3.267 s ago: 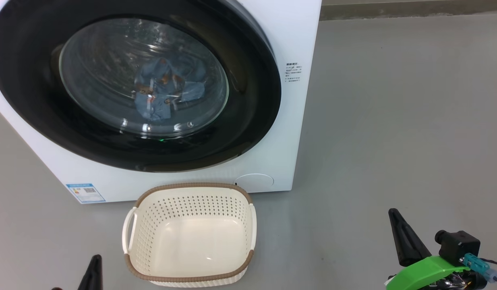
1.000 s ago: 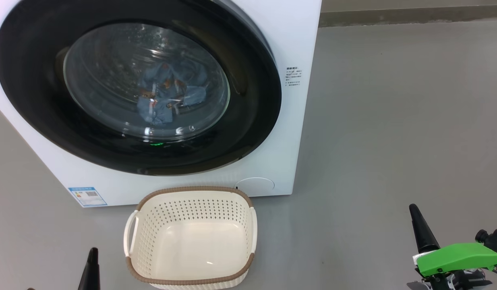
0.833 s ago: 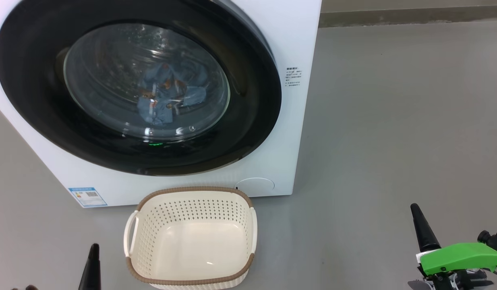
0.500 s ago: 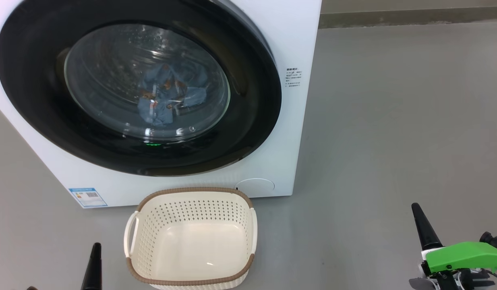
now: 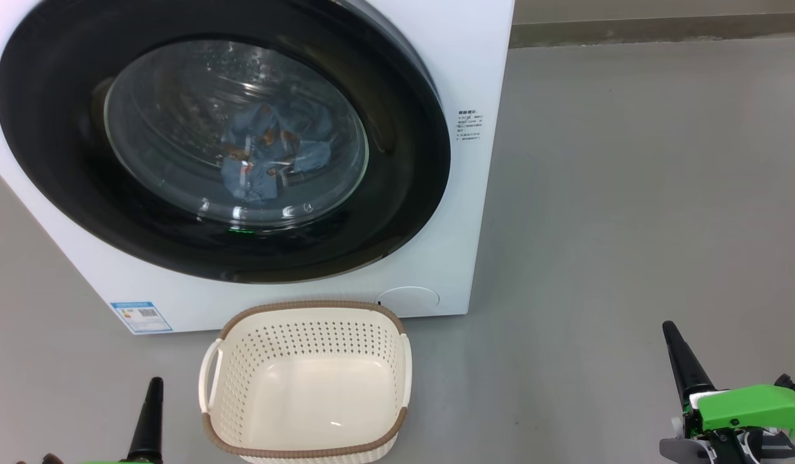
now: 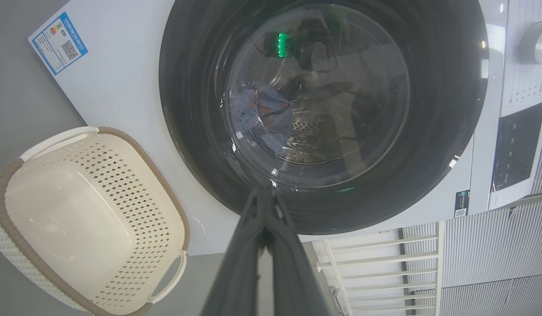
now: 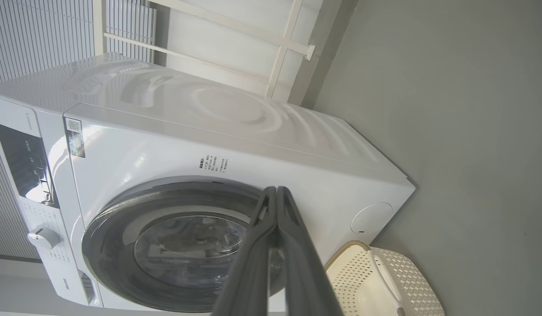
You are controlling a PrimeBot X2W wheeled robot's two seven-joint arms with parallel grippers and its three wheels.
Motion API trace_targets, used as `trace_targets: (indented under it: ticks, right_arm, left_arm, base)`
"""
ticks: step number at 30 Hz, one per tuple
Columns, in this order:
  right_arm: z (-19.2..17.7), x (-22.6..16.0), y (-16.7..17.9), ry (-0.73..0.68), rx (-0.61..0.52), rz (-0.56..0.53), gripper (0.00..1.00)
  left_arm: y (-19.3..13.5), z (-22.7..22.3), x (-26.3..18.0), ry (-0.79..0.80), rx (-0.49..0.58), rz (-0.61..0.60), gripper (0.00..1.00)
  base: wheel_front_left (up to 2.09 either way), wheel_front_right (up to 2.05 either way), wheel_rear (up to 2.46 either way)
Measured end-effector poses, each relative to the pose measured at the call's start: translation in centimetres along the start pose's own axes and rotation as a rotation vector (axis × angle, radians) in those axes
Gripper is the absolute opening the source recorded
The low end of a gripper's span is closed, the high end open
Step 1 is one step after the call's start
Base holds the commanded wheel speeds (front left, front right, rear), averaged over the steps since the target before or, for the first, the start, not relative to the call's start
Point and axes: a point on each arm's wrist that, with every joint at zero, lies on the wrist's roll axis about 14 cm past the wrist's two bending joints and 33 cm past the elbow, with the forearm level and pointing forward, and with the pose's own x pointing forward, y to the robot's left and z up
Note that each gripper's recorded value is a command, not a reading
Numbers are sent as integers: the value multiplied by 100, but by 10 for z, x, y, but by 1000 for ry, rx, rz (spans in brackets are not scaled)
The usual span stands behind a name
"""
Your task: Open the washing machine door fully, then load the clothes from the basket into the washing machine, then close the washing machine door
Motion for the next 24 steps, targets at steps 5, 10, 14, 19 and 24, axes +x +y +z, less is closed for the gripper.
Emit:
trace_targets:
  ticks: [5, 10, 14, 19, 24]
  right_arm:
    - [2, 0, 1, -4, 49, 6, 0]
    - [5, 0, 4, -11, 115, 15, 0]
    - [5, 1, 7, -7, 159, 27, 0]
    - [7, 1, 10, -11, 215, 39, 0]
    - [9, 1, 12, -12, 267, 51, 0]
  left_arm:
    - [-2, -1, 0, 5, -58, -6, 0]
    - [-6, -1, 1, 4, -123, -19, 0]
    - [-12, -2, 3, 11, -168, -37, 0]
    - [-16, -3, 4, 14, -214, -52, 0]
    - [-20, -2, 5, 16, -267, -65, 0]
  base:
    - [0, 0, 0]
    - [0, 0, 0]
    - [0, 0, 0]
    - [0, 0, 0]
    - [0, 0, 0]
